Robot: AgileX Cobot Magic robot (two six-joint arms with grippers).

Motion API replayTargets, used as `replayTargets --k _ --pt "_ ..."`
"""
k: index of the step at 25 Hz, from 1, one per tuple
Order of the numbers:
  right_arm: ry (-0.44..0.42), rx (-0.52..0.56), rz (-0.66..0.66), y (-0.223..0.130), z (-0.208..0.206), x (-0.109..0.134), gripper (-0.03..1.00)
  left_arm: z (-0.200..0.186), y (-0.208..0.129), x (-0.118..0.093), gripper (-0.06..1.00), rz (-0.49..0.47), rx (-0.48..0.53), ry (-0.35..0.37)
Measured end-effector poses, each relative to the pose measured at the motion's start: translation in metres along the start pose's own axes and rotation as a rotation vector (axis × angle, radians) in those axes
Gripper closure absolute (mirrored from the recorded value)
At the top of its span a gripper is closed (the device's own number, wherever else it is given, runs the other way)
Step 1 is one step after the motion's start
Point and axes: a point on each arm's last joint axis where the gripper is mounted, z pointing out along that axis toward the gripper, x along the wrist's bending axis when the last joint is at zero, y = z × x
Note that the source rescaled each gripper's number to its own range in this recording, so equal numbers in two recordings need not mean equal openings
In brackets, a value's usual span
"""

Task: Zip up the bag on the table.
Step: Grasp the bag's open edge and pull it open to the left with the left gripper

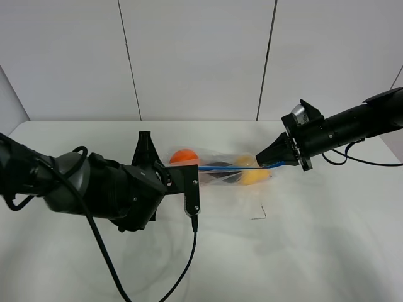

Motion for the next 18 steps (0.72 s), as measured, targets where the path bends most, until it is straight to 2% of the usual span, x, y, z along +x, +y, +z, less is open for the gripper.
replayTargets --k 18 --pt "0.001 -0.001 0.001 0.0 0.0 0.0 0.97 0.009 -0.012 0.007 0.94 -0.034 0.032 -0.007"
